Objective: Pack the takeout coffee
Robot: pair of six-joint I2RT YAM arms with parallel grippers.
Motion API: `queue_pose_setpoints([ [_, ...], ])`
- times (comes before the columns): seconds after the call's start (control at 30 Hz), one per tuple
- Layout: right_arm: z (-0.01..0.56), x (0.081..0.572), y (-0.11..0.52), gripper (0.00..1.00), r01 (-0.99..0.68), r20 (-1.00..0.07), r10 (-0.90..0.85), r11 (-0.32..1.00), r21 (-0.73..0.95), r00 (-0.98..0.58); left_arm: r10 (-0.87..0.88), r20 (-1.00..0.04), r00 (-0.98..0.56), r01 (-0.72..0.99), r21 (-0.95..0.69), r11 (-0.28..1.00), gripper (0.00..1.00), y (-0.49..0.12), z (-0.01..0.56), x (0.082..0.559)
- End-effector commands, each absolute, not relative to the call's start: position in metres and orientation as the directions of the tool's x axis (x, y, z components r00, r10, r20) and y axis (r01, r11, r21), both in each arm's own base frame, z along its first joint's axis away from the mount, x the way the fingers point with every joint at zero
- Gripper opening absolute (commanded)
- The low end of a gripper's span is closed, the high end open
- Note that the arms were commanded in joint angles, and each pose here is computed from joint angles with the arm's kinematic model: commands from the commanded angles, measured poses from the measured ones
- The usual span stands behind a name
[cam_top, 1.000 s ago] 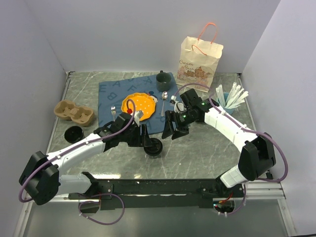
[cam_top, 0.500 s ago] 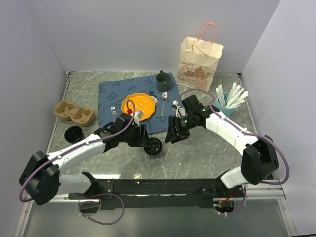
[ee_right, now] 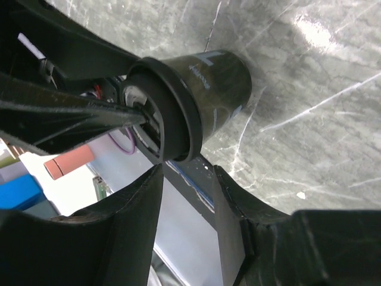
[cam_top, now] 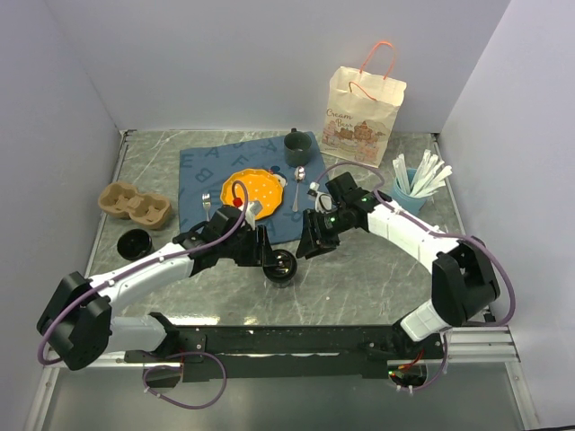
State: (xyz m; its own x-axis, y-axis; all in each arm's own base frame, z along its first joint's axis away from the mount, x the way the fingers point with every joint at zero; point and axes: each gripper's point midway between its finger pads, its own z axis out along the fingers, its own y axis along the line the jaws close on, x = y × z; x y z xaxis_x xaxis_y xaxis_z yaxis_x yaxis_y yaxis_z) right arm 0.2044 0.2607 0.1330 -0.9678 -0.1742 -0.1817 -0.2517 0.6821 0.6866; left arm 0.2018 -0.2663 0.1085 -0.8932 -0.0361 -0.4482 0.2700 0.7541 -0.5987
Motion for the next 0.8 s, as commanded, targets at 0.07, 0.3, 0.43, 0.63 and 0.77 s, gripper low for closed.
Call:
queue_pose_setpoints([
  [0.07, 0.123, 0.208, 0.271, 0.45, -0.256, -0.177, -0.185, 0.665, 0.702, -0.967, -0.022, -0.429, -0.903, 0.255, -0.576, 0.777, 0.53, -0.263, 0.096, 0.202],
  [0.3, 0.105, 0.206, 0.272, 0.40, -0.234, -0.146, -0.184, 0.685, 0.690, -0.972, -0.018, -0.411, -0.911, 0.245, -0.578, 0.778, 0.53, -0.262, 0.090, 0.198],
  [0.43, 0.087, 0.204, 0.262, 0.32, -0.205, -0.122, -0.165, 0.738, 0.643, -0.979, -0.027, -0.398, -0.917, 0.229, -0.580, 0.782, 0.53, -0.260, 0.086, 0.196],
  [0.63, 0.062, 0.193, 0.249, 0.29, -0.122, -0.068, -0.101, 0.791, 0.600, -0.993, -0.040, -0.385, -0.922, 0.207, -0.577, 0.790, 0.52, -0.257, 0.079, 0.195],
  [0.77, 0.090, 0.197, 0.254, 0.31, -0.163, -0.117, -0.114, 0.764, 0.624, -0.986, -0.041, -0.397, -0.917, 0.211, -0.568, 0.796, 0.52, -0.257, 0.082, 0.198],
])
